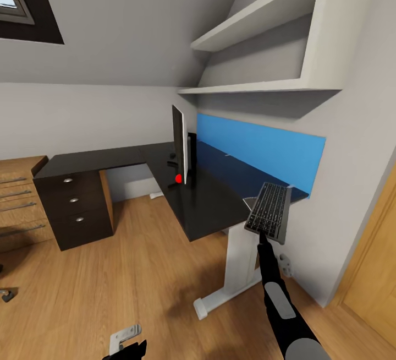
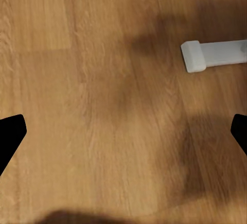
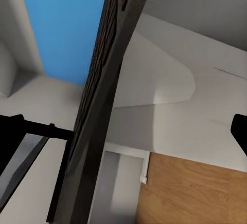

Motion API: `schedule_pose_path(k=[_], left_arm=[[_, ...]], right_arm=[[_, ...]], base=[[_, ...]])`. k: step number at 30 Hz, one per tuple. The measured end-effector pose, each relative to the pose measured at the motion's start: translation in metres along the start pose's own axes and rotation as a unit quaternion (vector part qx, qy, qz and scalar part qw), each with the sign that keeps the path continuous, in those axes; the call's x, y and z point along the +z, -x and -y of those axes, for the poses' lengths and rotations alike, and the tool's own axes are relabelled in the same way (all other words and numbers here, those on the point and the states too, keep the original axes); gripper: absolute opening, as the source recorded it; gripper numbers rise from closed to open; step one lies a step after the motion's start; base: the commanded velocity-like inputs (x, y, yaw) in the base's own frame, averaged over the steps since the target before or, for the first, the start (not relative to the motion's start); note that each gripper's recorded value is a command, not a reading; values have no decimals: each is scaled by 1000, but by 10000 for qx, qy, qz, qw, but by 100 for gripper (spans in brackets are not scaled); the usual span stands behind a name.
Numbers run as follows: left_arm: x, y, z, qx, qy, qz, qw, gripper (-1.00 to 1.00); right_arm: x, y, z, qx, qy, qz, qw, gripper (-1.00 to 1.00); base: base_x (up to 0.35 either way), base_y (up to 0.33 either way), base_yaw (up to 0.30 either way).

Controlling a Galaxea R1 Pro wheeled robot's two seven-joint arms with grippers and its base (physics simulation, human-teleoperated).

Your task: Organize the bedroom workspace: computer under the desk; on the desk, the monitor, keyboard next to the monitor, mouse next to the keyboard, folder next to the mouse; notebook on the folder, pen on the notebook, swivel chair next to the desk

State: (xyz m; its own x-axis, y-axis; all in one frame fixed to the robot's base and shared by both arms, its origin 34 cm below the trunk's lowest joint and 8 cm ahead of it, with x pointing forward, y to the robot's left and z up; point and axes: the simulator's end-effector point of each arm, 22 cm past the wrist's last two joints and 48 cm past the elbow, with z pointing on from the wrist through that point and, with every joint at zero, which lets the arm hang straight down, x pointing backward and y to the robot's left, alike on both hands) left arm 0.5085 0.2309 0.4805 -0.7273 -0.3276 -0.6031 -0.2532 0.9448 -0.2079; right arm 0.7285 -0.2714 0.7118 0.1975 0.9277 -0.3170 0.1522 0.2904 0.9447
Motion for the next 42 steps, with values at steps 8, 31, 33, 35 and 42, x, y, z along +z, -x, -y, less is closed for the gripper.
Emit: schedule_pose_path(k=[8, 31, 33, 35, 42], left_arm=[[-3, 3, 1, -1, -2, -1, 10000, 100], [-3, 4, 0, -11, 5, 17, 10000, 100], [-3, 4, 0, -10, 9, 13, 10000, 100], [-3, 4, 0, -12, 12, 15, 10000, 100], [-3, 3, 0, -14, 14, 14, 10000, 100]], right_arm=[[0, 1, -4, -1, 0, 1, 10000, 100], [0, 1, -4, 0, -1, 1, 10000, 100], [0, 1, -4, 0, -1, 2, 10000, 100], [0, 1, -4, 0, 0, 2, 10000, 100], [0, 2, -5, 2, 6, 3, 10000, 100]], base=[[0, 0, 0], [75, 0, 0], [24, 0, 0], [83, 0, 0], [151, 0, 0]])
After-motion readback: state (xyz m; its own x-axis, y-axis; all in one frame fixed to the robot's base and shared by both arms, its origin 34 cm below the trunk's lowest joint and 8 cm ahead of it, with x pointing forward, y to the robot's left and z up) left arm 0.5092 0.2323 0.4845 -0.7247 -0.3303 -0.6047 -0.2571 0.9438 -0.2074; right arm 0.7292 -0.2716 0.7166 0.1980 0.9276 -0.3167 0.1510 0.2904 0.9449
